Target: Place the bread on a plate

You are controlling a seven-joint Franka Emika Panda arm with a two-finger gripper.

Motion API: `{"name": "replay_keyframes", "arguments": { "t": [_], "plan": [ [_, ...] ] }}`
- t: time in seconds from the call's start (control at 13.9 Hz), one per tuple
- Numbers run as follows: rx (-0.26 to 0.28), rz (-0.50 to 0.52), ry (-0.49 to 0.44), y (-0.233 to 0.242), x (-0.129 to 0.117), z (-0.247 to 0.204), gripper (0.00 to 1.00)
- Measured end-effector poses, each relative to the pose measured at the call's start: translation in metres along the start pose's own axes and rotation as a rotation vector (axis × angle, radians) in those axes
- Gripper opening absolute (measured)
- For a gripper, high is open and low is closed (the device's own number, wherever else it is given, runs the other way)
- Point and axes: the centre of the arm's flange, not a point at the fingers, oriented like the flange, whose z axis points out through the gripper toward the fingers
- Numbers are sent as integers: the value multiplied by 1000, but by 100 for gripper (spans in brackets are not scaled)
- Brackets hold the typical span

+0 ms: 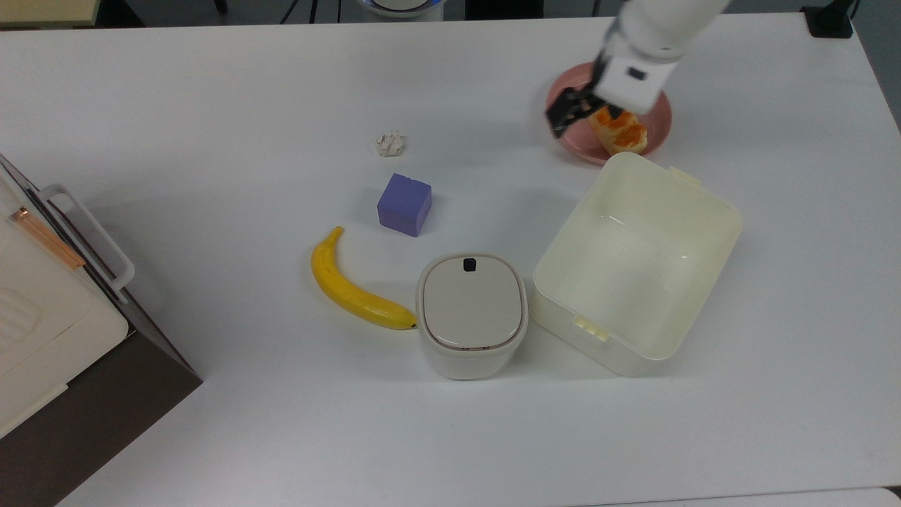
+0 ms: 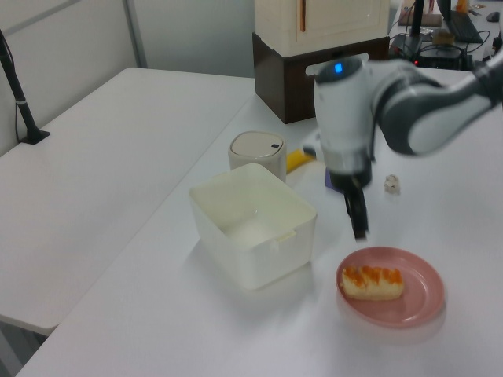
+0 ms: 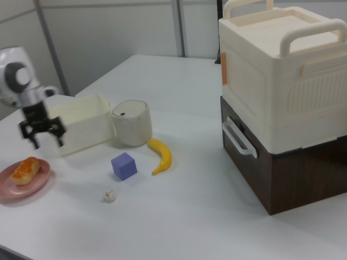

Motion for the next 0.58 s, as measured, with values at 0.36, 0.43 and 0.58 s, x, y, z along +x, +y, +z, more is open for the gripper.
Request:
{"name": "replay_keyframes", "arguments": {
  "t": [0.36,0.43,0.58],
  "plan": [
    [22,293,93,181,-15,-51,100],
    [22,330,100,203,-19,-54,100],
    [19,402,115,245,-28,-60,100]
  ]
}}
